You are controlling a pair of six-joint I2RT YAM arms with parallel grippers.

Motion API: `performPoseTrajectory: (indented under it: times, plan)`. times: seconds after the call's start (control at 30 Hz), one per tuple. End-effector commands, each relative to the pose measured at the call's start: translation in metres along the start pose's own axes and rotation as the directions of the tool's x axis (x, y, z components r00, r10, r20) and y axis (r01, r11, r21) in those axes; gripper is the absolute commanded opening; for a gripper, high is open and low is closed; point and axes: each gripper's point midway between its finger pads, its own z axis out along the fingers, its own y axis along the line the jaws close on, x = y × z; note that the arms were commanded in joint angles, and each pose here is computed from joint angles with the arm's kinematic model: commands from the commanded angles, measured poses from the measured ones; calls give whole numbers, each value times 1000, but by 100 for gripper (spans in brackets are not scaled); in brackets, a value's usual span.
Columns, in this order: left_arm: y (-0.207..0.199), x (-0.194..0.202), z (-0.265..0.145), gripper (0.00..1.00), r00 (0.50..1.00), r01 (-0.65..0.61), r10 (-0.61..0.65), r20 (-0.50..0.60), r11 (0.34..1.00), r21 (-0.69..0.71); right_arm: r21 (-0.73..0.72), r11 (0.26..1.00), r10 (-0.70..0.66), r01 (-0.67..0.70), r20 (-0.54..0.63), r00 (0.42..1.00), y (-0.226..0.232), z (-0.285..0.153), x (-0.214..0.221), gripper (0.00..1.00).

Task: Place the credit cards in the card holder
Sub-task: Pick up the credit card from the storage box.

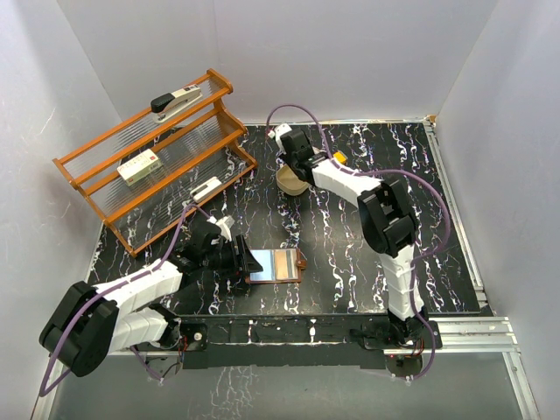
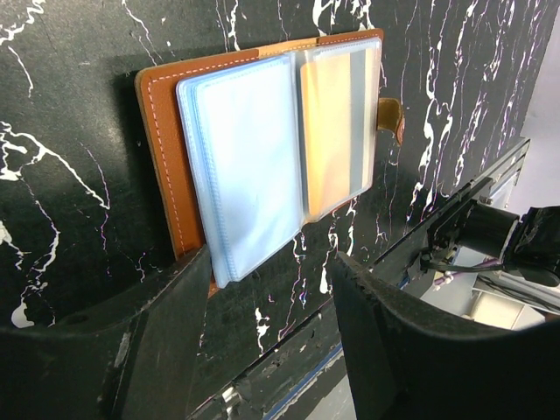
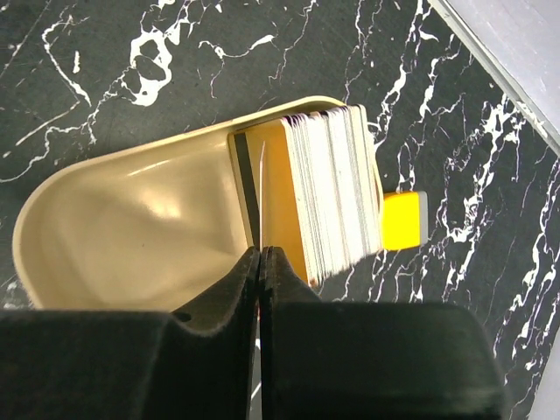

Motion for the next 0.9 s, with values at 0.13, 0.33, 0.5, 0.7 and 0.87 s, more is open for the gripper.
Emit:
performPoseTrajectory:
  times: [0.13, 0.33, 0.5, 0.7, 0.87]
  plan:
    - [-1, -4, -6, 56, 1000, -3, 3, 18, 1000, -9, -52, 990, 139, -134, 102, 985, -24, -59, -36, 0]
    - [10, -8, -11, 55, 1000, 3, 0, 27, 994, -105, -130, 947, 308, -295, 95, 947, -21, -104, -34, 0]
    - [16, -12, -15, 55, 1000, -2, 6, 27, 986, -169, -192, 883, 450, -428, 88, 889, -20, -147, -28, 0]
    - [10, -14, -15, 55, 999, 6, 0, 46, 991, -135, -325, 782, 563, -531, 5, 826, 1, -186, -17, 0]
    - [17, -10, -11, 53, 999, 23, -17, 38, 989, -148, -412, 701, 624, -583, -41, 780, 17, -212, -5, 0]
